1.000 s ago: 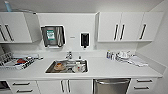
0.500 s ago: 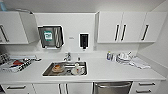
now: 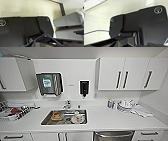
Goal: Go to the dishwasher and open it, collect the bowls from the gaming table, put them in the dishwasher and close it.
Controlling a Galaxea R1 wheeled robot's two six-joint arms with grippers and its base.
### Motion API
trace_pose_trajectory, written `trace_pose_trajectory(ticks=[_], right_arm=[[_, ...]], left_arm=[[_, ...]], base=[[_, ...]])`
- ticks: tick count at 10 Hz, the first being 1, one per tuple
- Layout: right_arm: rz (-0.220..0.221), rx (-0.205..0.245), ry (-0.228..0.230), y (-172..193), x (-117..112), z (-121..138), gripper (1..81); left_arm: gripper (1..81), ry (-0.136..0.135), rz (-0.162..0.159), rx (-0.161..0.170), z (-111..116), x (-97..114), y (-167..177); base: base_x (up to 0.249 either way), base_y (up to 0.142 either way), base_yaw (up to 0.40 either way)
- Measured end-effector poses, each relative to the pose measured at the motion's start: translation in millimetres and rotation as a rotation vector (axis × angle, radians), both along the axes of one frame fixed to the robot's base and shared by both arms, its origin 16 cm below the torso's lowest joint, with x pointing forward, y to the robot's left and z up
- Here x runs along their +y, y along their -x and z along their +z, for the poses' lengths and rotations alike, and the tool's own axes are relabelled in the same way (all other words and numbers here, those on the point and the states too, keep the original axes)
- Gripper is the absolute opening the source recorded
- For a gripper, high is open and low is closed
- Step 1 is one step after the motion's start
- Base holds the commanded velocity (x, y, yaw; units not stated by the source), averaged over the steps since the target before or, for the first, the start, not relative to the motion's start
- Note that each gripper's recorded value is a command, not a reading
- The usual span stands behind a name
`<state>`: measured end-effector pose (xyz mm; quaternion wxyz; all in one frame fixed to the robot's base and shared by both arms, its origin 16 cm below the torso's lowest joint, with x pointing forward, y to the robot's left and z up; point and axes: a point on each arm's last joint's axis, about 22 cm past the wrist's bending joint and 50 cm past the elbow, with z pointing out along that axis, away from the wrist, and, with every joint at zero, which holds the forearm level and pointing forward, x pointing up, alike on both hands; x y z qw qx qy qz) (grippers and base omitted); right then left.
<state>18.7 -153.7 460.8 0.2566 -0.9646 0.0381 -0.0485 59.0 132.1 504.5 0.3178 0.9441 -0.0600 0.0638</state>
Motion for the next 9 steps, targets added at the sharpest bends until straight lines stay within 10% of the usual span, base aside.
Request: trace_pose_trajectory(ticks=[9], right_arm=[[0.004, -0.005, -0.041, -0.3, -19.6, 20.7, 81.1]], left_arm=[[81.1, 0.010, 0.018, -0.025, 21.0, 36.6, -7.1]], base=[[0.000, 0.000, 0.000]])
